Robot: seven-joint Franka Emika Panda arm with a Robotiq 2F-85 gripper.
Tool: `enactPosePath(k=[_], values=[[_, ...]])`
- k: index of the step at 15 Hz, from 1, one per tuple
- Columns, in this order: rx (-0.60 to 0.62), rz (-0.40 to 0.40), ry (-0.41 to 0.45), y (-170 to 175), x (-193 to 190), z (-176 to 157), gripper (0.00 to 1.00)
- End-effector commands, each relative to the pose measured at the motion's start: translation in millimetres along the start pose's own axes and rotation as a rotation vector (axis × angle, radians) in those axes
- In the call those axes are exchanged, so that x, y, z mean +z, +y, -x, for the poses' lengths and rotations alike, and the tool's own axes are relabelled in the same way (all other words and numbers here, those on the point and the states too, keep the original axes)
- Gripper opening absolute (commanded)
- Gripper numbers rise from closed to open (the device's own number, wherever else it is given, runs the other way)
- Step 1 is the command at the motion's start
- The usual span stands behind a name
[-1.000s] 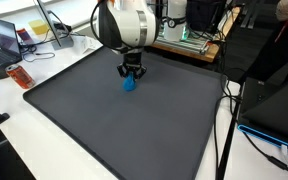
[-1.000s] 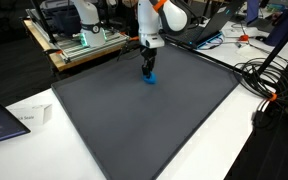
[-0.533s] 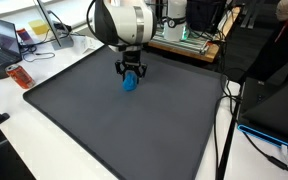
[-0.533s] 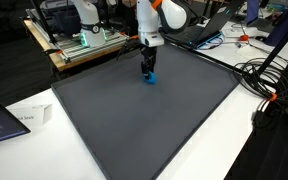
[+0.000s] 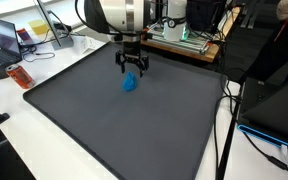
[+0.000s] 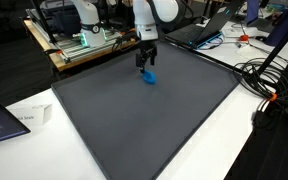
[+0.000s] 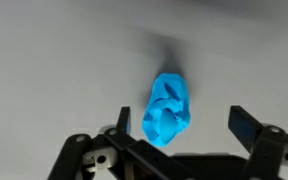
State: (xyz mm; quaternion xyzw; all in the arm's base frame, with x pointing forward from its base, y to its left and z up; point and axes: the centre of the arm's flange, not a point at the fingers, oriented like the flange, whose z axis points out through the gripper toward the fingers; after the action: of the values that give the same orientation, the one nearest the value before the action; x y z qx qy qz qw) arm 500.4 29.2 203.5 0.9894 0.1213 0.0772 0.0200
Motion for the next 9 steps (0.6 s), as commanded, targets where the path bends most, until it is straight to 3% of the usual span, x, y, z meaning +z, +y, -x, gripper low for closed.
enactPosePath(k=[1, 9], values=[[0.133, 0.021, 0.052, -4.8, -28.4, 28.0, 1.00], [0.394, 0.105, 0.124, -40.1, -72.0, 55.6, 1.00]])
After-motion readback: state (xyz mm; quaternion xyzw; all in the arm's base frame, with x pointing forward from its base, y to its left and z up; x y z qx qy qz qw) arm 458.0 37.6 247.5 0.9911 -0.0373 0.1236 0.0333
